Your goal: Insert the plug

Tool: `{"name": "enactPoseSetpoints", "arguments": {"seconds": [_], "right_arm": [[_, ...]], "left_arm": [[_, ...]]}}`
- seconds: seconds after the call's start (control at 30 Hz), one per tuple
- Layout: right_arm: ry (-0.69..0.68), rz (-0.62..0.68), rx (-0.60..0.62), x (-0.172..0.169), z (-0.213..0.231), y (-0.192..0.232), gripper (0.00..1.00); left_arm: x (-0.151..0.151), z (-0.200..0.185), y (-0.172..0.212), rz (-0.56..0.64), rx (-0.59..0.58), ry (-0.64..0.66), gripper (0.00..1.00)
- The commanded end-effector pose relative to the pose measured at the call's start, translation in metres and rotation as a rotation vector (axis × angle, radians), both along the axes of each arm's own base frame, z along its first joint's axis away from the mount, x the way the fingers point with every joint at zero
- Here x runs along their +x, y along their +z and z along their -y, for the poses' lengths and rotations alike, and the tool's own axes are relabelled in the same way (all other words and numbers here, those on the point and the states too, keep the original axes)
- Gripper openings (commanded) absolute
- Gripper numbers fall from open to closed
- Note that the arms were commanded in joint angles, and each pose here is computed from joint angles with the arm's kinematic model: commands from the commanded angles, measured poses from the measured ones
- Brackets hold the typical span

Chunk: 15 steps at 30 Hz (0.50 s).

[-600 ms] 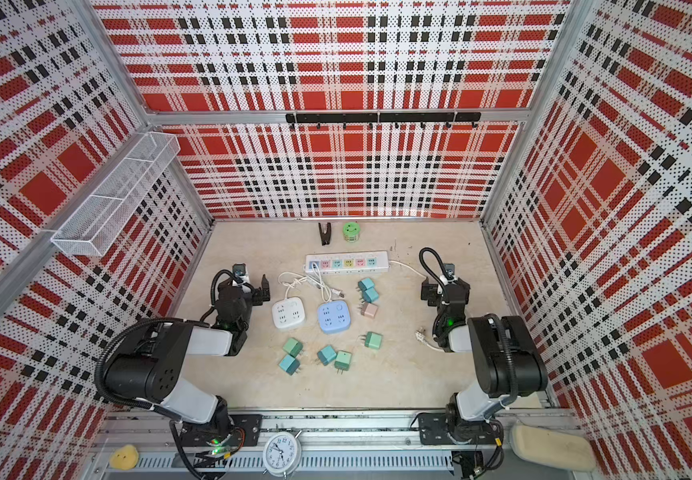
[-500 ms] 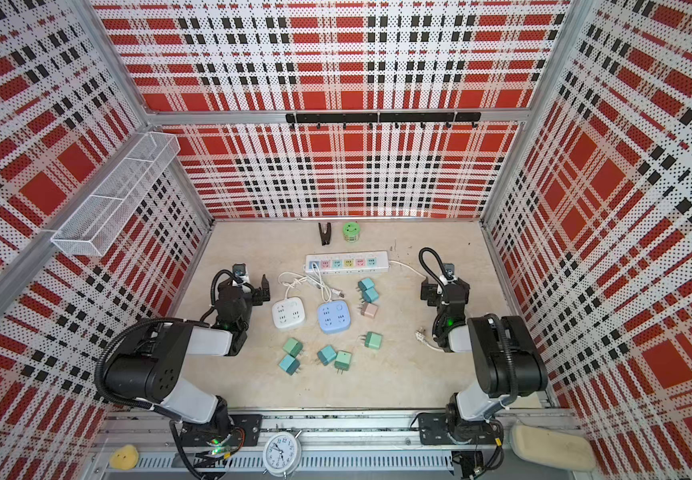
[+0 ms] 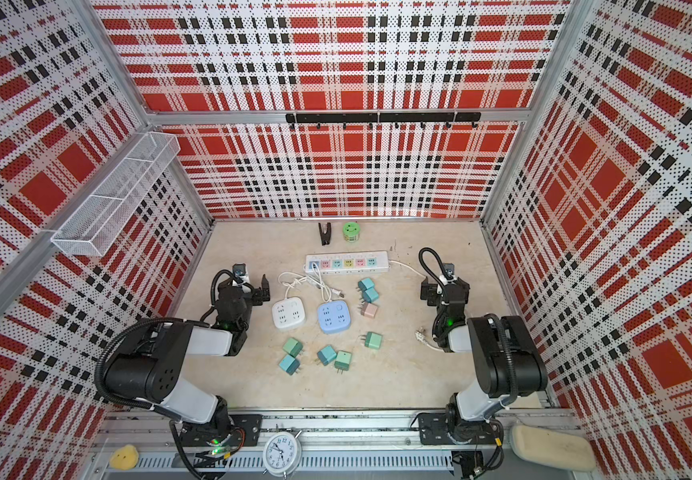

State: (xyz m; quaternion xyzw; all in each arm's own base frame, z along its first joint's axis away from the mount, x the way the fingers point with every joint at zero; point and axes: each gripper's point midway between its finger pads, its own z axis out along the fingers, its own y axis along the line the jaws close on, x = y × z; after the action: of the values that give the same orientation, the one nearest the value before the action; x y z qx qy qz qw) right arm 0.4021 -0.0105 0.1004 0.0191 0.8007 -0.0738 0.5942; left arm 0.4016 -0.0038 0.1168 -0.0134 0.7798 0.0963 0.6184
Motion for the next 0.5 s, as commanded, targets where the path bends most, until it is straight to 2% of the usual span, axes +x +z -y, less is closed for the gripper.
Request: {"name": "enactPoseSetpoints", "arguments": {"seconds": [0.0, 0.37, 0.47], "right_arm": [[-0.003, 0.051, -0.01, 0.003, 0.0, 0.011, 1.0], [-0.004, 0.052, -0.011, 0.002, 0.0, 0.011, 1.0], [-0.059, 0.066, -0.037, -0.002, 0.003, 0.021, 1.0]], "left_arm": [[0.001, -0.001, 0.005, 0.026, -0.003, 0.011, 0.99], [0.001, -0.001, 0.005, 0.026, -0.003, 0.011, 0.99], [0.001, -0.001, 0.006, 0.028, -0.002, 0.011, 0.99]]}}
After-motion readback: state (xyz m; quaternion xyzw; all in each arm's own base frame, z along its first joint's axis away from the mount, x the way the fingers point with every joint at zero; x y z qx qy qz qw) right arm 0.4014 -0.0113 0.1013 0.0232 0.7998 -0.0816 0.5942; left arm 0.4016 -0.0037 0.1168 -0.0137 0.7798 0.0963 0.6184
